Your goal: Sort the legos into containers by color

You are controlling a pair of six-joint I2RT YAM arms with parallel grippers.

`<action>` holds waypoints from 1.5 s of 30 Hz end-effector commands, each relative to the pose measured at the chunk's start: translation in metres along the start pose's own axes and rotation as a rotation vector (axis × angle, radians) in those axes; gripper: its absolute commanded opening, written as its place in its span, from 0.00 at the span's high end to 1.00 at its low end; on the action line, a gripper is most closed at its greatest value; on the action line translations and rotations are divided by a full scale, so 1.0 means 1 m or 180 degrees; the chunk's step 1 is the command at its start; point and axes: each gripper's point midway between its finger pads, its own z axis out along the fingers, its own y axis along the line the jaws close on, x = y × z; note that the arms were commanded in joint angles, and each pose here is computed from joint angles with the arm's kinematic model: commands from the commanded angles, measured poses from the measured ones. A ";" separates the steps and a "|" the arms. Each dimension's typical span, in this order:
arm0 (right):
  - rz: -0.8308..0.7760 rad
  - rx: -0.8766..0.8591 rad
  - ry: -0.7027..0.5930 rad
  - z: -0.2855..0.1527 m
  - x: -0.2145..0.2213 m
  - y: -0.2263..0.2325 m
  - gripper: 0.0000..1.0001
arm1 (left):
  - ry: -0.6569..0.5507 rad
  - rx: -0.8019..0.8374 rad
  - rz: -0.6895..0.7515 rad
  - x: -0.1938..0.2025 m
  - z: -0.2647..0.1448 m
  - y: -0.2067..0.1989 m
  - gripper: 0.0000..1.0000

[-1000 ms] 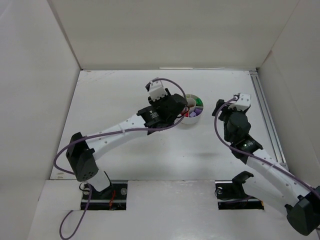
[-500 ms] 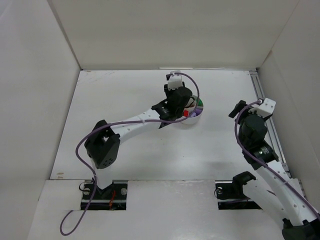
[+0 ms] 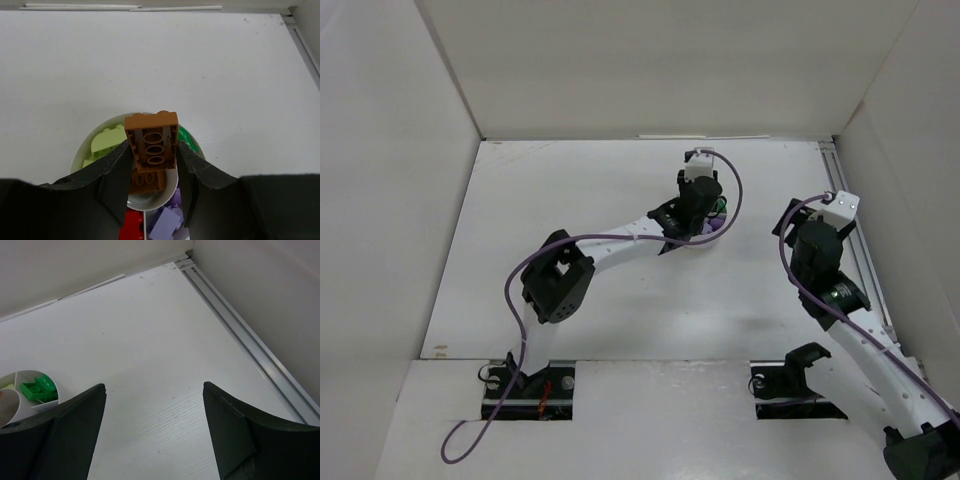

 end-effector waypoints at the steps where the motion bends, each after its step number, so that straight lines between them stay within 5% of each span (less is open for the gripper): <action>1: 0.0178 0.0035 -0.0165 -0.002 -0.026 -0.001 0.17 | -0.0153 0.0087 -0.0035 -0.024 -0.004 -0.013 0.66; 15: 0.0157 0.0012 -0.0138 -0.001 -0.024 0.002 0.17 | -0.0086 -0.0298 0.0072 0.001 0.006 0.011 0.65; 22: 0.0157 0.0012 -0.0138 -0.001 -0.024 0.002 0.17 | 0.0004 -0.0173 0.0091 0.012 0.006 0.007 0.46; 28: 0.0157 0.0012 -0.0138 -0.001 -0.024 0.002 0.17 | -0.0068 -0.0096 -0.0060 -0.012 -0.009 0.004 0.42; 30: 0.0157 0.0012 -0.0138 -0.001 -0.024 0.002 0.11 | -0.0094 -0.0083 -0.0120 -0.025 -0.018 0.005 0.31; 32: 0.0156 -0.0017 -0.0131 -0.001 -0.023 0.003 0.07 | -0.0116 -0.0071 -0.0250 -0.041 -0.030 0.005 0.01; 38: 0.0125 -0.0092 -0.0113 0.000 -0.026 0.010 0.00 | 0.0207 -0.0311 -0.0865 -0.087 -0.083 0.078 0.01; 43: 0.0013 -0.0141 0.0032 0.010 -0.023 0.021 0.00 | 0.0771 -0.1256 -0.1136 -0.053 -0.127 0.197 0.01; 45: -0.0170 -0.0090 0.0229 0.016 -0.011 0.024 0.00 | 0.0650 -0.1693 -0.1160 -0.046 -0.148 0.237 0.01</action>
